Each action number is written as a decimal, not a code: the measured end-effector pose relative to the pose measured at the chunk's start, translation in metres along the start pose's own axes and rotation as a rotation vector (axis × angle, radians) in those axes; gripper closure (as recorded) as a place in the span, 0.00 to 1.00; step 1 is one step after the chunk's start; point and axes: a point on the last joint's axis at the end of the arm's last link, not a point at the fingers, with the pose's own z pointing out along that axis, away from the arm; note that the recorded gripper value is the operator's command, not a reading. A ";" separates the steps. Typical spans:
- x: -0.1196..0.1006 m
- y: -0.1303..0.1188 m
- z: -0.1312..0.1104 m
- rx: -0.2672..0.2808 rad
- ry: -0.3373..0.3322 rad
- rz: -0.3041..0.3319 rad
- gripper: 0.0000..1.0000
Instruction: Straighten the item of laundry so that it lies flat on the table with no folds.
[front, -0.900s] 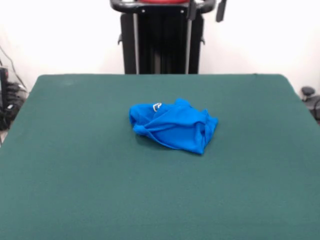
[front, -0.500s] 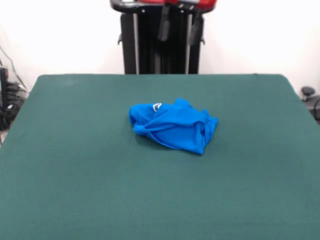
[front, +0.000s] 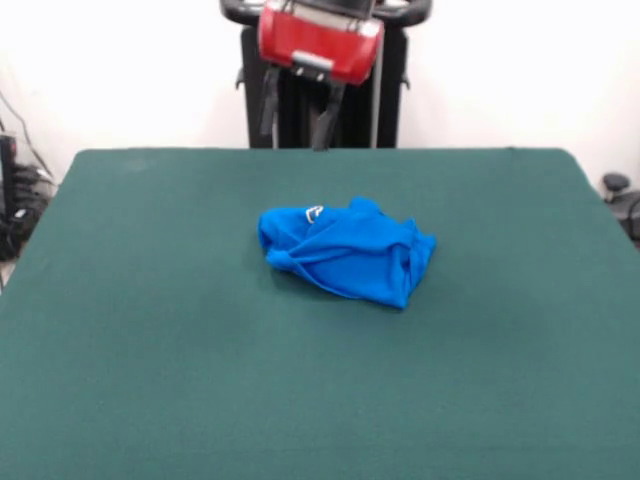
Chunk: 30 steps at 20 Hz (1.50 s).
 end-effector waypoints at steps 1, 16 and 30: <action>0.000 -0.002 0.003 0.002 -0.004 0.010 0.00; -0.004 -0.165 0.080 0.085 -0.035 0.298 0.00; 0.030 -0.314 0.146 0.081 0.020 0.530 0.00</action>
